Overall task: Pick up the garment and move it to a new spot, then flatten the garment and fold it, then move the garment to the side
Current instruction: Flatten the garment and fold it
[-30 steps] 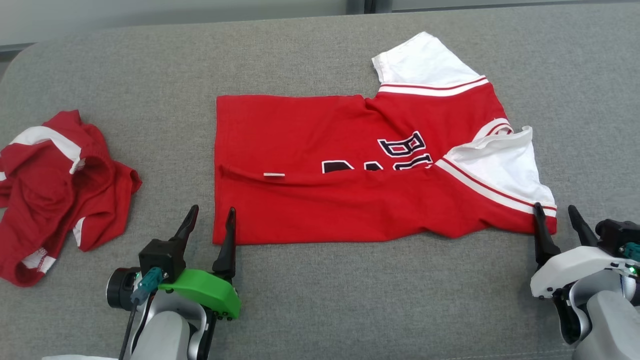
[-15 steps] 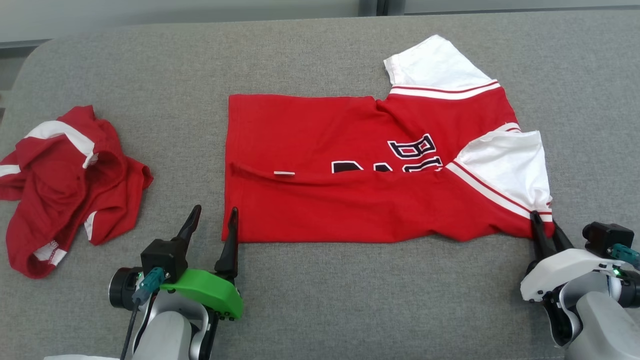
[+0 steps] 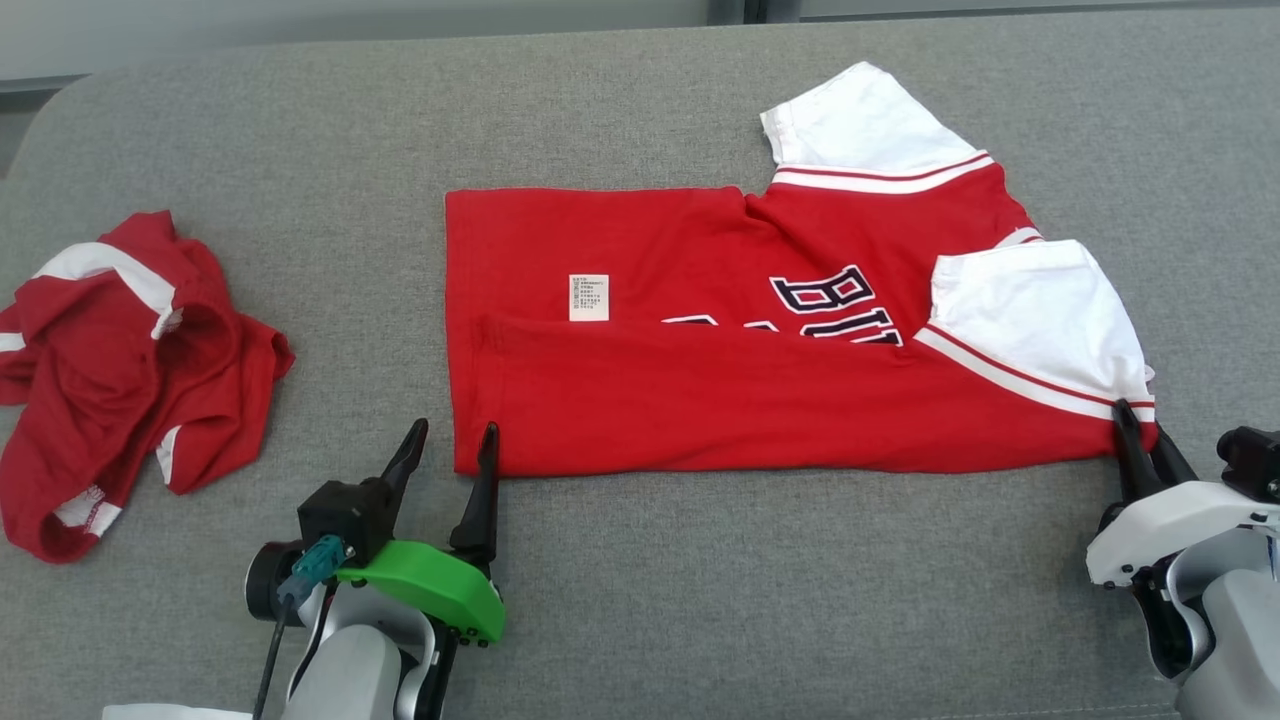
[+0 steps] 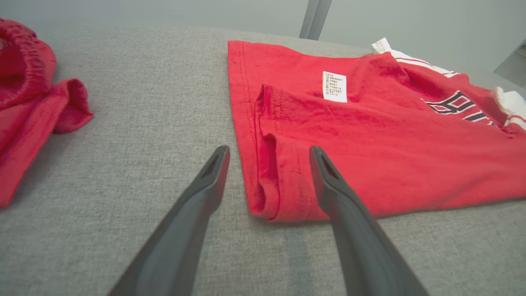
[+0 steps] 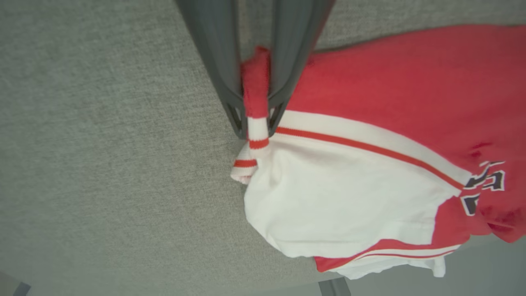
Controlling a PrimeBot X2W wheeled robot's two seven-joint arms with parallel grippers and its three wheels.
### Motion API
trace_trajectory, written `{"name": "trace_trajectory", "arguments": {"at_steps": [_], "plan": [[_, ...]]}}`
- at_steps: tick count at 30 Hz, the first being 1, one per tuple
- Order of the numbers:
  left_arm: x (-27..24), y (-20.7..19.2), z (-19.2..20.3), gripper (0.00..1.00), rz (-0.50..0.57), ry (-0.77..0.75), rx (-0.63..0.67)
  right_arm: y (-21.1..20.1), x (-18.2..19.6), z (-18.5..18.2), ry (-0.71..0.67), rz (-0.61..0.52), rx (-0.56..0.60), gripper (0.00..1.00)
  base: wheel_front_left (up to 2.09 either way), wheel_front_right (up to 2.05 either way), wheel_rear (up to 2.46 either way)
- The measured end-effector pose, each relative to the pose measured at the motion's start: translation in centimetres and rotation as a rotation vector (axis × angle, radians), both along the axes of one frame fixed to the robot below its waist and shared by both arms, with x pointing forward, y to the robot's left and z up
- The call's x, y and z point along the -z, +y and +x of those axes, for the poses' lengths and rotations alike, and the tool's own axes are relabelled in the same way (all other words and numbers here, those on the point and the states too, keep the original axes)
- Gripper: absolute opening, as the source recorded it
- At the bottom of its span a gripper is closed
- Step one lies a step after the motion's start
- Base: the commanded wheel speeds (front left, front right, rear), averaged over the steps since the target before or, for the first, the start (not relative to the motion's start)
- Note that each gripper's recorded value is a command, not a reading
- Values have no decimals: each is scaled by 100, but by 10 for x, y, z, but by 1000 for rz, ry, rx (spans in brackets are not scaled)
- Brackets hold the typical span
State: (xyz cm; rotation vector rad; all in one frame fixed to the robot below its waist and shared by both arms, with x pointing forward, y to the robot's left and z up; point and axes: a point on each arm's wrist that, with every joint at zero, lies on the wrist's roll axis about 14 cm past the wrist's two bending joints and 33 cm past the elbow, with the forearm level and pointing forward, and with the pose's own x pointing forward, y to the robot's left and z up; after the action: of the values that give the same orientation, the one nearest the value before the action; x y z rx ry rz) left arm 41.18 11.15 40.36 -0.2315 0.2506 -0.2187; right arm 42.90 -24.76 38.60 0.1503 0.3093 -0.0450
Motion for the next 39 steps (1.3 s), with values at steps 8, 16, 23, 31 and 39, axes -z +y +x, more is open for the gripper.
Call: {"name": "trace_trajectory", "arguments": {"at_steps": [8, 16, 23, 31, 39], "plan": [[11, -12, 4, 100, -31, 40, 29, 7, 1, 3, -4, -1, -22, 0, 0, 0, 0], [20, -21, 4, 100, -54, 77, 48, 4, -3, 5, -15, -6, -21, 0, 0, 0, 0], [27, -26, -1, 100, -65, 107, 59, 4, -5, 5, -20, -7, -20, 0, 0, 0, 0], [25, -27, 0, 0, -79, 109, 55, 7, -6, 6, -26, -4, -27, 0, 0, 0, 0], [7, -17, 0, 0, -113, 55, 12, 9, -16, 7, -51, -3, -30, 0, 0, 0, 0]]}}
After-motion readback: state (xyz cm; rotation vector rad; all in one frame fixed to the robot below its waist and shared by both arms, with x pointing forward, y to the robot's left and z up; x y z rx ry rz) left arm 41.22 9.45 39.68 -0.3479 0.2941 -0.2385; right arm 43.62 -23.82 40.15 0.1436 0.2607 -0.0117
